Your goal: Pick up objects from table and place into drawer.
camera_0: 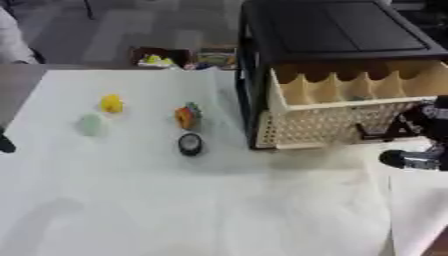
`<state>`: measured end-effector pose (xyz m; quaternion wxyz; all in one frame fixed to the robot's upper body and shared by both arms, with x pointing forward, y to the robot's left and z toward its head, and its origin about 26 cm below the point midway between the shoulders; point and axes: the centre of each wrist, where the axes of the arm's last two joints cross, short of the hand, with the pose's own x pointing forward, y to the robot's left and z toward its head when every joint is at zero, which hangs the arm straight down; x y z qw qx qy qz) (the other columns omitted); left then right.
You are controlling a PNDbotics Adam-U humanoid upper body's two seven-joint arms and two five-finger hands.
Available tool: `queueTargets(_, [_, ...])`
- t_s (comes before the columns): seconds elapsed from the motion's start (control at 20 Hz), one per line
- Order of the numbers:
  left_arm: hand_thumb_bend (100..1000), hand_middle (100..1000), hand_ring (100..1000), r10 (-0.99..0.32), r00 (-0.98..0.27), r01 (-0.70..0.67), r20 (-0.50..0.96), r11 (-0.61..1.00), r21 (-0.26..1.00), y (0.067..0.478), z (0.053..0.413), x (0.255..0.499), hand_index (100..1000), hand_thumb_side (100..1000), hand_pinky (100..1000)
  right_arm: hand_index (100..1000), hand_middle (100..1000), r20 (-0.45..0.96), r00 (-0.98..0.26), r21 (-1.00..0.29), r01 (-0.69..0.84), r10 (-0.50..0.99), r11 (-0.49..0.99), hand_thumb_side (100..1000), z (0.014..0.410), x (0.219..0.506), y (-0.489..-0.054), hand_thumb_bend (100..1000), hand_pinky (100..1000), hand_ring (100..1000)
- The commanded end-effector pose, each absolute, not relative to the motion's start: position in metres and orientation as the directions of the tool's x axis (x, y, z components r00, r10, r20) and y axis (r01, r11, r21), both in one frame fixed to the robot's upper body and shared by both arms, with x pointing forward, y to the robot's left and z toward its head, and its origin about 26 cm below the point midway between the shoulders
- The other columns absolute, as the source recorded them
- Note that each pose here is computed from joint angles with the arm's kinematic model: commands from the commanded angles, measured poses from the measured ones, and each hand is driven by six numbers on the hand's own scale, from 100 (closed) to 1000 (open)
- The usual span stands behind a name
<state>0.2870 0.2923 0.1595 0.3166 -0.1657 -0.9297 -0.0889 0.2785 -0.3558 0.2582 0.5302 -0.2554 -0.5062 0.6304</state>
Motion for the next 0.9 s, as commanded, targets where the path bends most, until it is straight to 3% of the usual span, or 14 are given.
queueTargets(0.05, [100, 565, 586, 0.228, -0.766, 0.352, 0.602, 0.931, 0.095, 0.2964, 0.1698, 0.2856, 729, 969, 473, 683, 100, 0.189, -0.321, -0.922, -0.383, 0.928, 0.055, 760, 0.2682, 0.2743, -0.3554, 438, 100, 100])
queueTargets(0.9, [100, 565, 587, 0.228, -0.767, 0.350, 0.599, 0.932, 0.094, 0.2970, 0.1700, 0.2856, 729, 967, 474, 658, 100, 0.210, -0.299, -0.920, -0.382, 0.931, 0.084, 764, 0.2607, 0.2720, -0.3602, 435, 100, 100])
